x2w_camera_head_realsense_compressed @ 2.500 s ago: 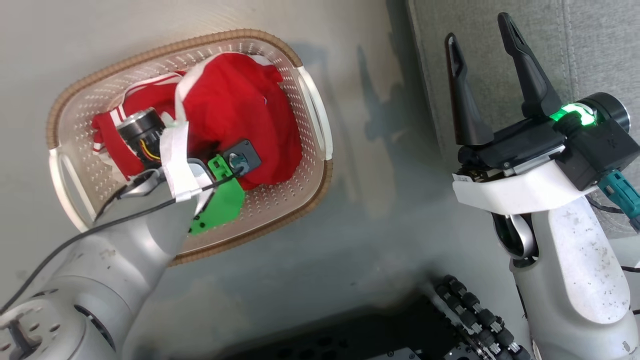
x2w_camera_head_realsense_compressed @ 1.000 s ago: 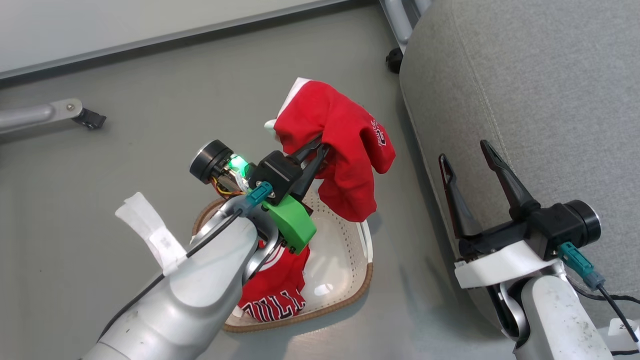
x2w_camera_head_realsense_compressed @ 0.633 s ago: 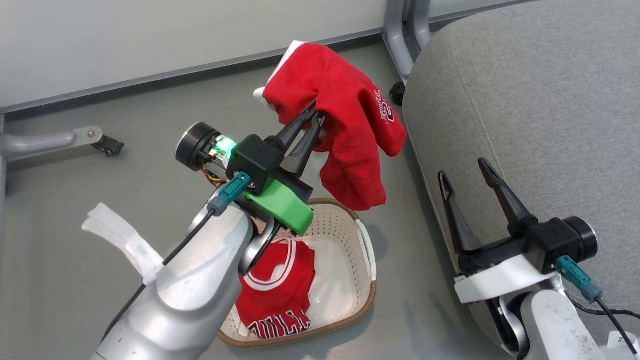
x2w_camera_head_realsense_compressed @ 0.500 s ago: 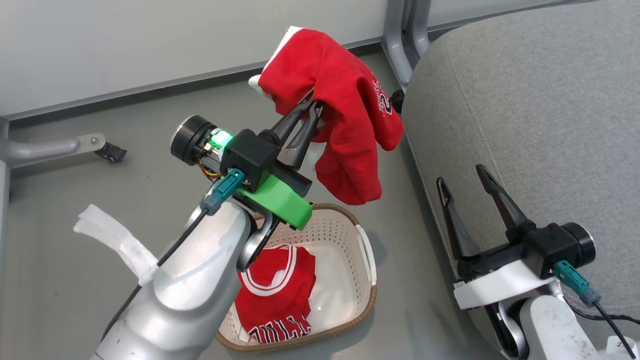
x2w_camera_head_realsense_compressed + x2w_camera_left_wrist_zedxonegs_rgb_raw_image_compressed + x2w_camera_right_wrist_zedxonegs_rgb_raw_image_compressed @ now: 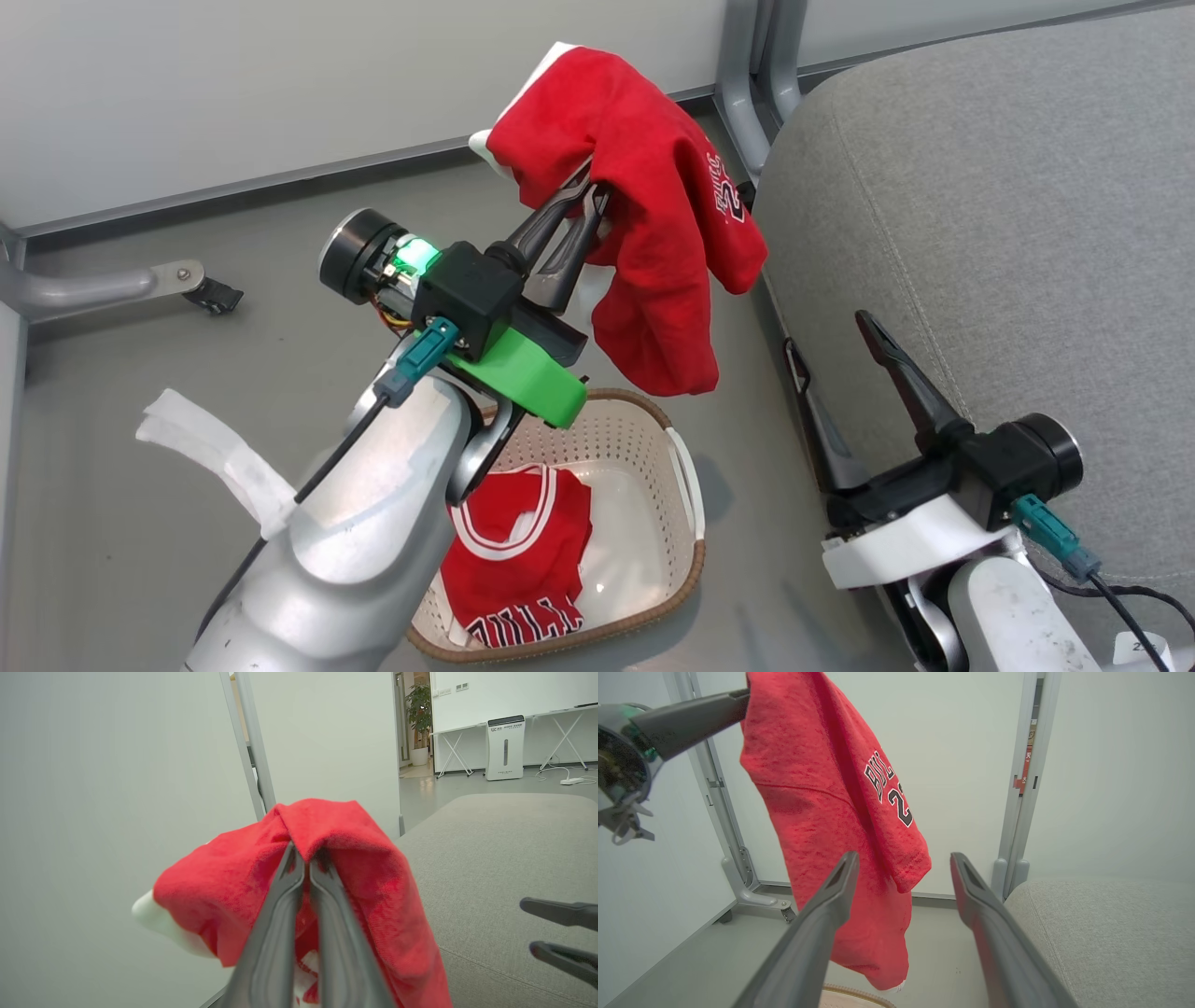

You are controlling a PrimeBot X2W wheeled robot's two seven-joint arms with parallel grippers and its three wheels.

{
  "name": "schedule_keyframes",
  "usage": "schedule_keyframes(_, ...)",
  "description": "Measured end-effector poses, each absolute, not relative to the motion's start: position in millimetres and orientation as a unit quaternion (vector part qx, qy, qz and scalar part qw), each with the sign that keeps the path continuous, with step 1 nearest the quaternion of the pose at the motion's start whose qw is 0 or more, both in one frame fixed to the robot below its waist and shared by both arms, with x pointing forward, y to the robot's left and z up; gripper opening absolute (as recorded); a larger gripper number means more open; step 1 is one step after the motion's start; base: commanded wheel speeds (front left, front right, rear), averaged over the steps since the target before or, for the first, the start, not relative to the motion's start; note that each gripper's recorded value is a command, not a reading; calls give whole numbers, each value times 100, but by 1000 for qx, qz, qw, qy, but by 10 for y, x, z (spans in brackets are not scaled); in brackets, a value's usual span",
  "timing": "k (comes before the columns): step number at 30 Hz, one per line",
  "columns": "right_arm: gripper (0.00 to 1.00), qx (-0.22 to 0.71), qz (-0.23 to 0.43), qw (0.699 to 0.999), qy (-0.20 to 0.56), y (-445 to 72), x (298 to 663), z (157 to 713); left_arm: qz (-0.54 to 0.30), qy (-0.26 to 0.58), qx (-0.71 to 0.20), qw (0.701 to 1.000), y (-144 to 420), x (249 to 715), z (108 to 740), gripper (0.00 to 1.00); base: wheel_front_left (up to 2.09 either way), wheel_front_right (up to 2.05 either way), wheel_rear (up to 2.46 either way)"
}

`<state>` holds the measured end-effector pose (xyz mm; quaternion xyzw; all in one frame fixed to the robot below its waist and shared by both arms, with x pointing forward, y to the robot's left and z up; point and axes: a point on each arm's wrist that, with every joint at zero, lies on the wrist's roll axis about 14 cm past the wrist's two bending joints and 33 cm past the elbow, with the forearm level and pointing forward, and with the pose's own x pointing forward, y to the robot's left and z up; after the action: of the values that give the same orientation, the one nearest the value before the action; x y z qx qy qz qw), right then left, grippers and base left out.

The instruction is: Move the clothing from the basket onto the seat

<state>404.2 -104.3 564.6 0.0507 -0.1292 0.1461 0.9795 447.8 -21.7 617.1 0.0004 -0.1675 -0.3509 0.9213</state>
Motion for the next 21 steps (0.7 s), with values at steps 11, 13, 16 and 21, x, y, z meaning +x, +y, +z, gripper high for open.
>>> schedule_keyframes(11,100,34,226,963,-143,-515,4100,5751,-352,-168,2,921,-226,4462,6163,0,0,0,0)
schedule_keyframes(13,100,22,239,960,-141,-429,4127,5735,-353,-168,2,920,-237,4453,6163,0,0,0,0)
schedule_keyframes(16,100,8,248,959,-140,-368,4202,5728,-356,-167,0,919,-255,4436,6155,0,0,0,0)
schedule_keyframes(21,100,-18,254,957,-136,-321,4339,5692,-355,-165,-3,920,-242,4437,6136,0,0,0,0)
